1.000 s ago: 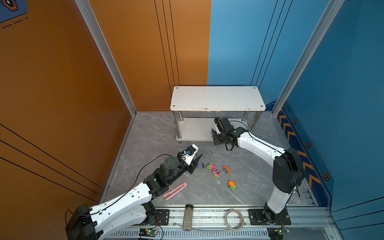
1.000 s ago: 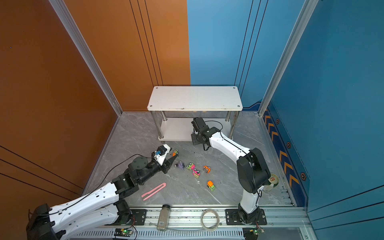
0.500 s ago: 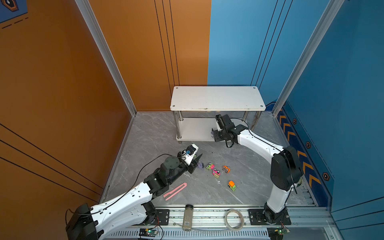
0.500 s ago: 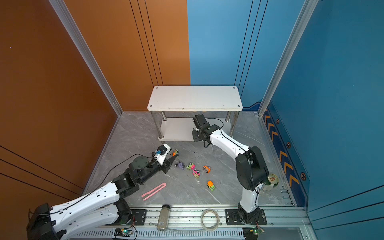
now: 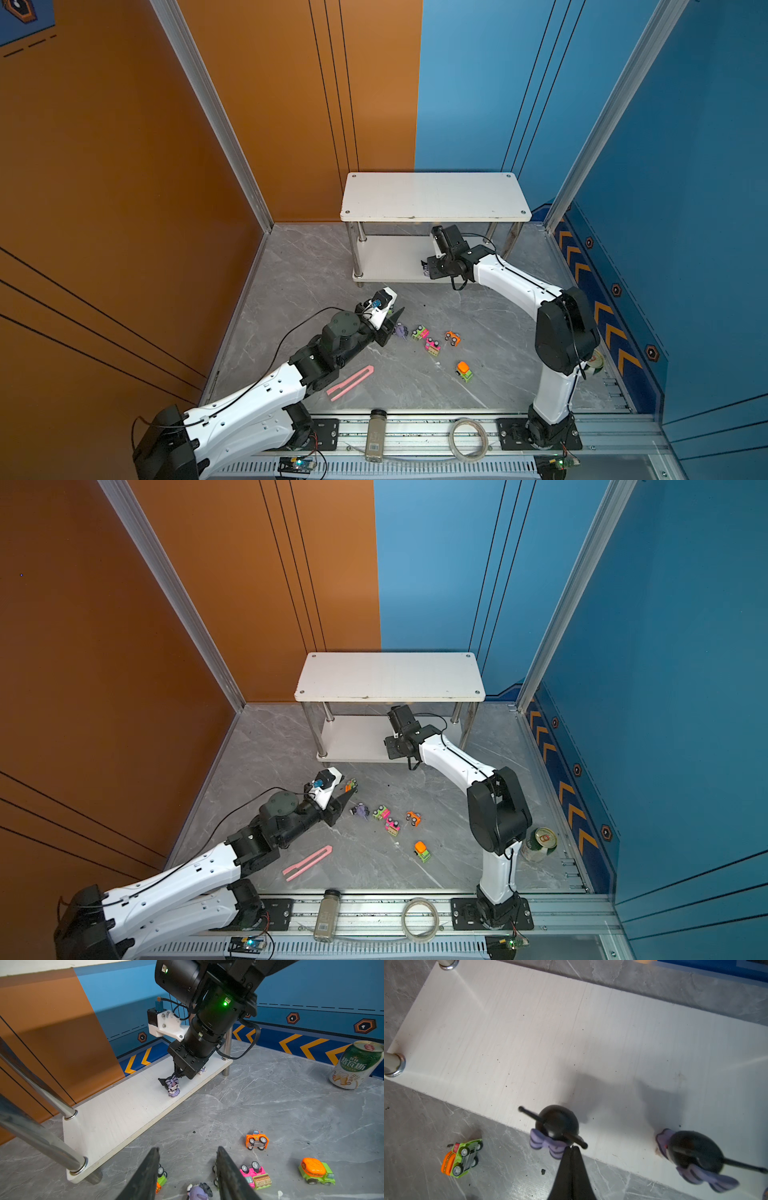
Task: Place and organize the plastic toys onto the shelf
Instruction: 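Lift the open right gripper off the figure and hold above the shelf, then move the right gripper back over the floor toys toward the purple figure, then lower the right gripper and close it on the purple figure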
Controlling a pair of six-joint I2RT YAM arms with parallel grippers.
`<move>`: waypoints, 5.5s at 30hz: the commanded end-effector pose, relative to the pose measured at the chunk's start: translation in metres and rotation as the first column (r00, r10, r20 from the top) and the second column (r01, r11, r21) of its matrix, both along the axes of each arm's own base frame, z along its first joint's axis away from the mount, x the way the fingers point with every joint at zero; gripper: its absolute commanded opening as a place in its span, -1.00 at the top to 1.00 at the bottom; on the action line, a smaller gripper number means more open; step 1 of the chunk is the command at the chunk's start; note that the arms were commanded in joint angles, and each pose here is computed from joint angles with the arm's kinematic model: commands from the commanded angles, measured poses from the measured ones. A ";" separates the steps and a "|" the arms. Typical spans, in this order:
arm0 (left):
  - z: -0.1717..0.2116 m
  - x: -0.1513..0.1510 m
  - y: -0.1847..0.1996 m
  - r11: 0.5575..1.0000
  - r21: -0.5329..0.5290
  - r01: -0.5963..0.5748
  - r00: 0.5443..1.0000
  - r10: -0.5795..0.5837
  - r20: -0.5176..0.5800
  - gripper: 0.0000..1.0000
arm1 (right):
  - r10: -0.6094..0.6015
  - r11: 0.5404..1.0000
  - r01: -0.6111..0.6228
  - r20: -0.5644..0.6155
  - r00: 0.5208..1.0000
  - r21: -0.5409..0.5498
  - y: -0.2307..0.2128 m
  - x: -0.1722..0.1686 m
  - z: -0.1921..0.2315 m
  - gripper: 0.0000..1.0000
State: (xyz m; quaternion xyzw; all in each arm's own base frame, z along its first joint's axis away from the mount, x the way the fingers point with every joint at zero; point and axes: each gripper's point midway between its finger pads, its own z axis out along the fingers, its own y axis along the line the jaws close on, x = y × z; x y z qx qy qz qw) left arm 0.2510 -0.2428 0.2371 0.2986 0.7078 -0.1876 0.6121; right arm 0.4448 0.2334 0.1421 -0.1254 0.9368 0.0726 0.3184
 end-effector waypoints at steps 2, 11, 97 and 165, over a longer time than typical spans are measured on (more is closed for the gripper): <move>0.012 0.003 -0.002 0.999 -0.037 0.009 1.000 -0.009 0.005 0.08 | 0.011 1.000 -0.011 -0.002 1.000 0.003 0.000 0.005 0.003 1.00; 0.010 0.005 -0.003 0.999 -0.039 0.009 1.000 -0.010 -0.005 0.08 | 0.011 1.000 -0.011 -0.007 1.000 0.007 -0.002 0.004 0.003 1.00; -0.110 0.057 0.093 0.881 -0.063 -0.470 0.772 0.375 -0.514 0.70 | 0.458 0.888 -0.457 -0.209 0.864 0.058 0.145 -0.182 -0.085 -0.13; -0.129 0.057 0.086 0.893 -0.039 -0.448 0.744 0.349 -0.569 0.47 | 0.373 0.922 -0.386 -0.292 0.881 0.013 0.110 -0.222 -0.060 -0.26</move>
